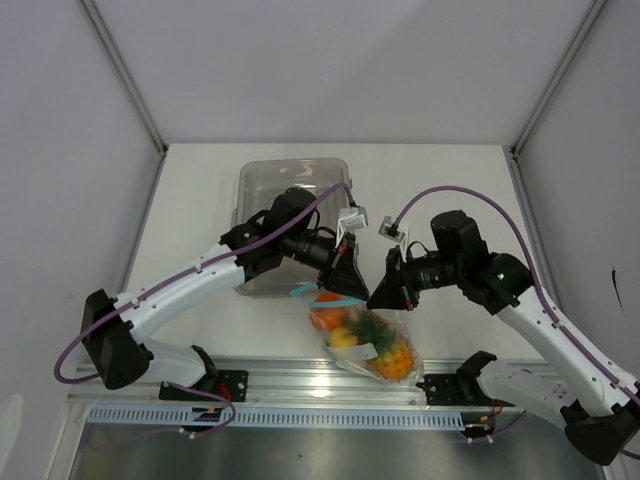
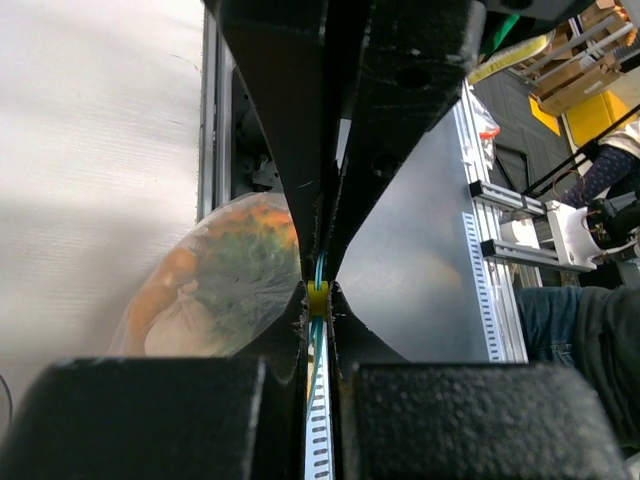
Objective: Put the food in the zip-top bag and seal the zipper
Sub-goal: Zip the zipper food storage bag at the center of the board.
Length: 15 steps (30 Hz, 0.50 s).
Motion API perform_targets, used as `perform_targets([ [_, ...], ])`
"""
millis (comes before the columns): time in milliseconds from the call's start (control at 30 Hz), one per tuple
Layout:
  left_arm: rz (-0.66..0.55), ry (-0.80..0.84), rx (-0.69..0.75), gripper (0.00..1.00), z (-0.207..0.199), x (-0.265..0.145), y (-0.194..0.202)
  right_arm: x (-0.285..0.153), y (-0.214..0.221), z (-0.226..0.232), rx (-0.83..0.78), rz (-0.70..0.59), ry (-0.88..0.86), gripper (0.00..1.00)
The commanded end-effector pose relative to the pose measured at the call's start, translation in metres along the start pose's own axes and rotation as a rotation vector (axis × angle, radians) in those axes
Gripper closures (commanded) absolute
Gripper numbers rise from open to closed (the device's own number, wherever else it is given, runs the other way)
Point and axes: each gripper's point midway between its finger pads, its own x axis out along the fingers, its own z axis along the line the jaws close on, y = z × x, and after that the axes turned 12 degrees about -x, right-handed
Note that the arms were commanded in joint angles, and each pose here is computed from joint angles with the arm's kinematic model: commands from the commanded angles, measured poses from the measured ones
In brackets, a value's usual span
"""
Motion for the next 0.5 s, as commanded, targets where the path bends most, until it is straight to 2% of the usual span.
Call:
perform_targets([
  [0, -0.062, 0.0, 0.087, 0.99, -0.005, -0.007, -0.019, -0.007, -0.006, -0.01, -0.052, -0.009, 0.121, 1.0],
  [333, -0.056, -0.089, 0.034, 0.99, 0.019, -0.022, 0.006, -0.033, -0.004, -0.053, -0.033, -0.058, 0.456, 1.0],
  [467, -0.059, -0.135, 0.023, 1.0, 0.023, -0.033, 0.017, -0.041, 0.0, -0.063, -0.008, -0.088, 0.512, 1.0],
])
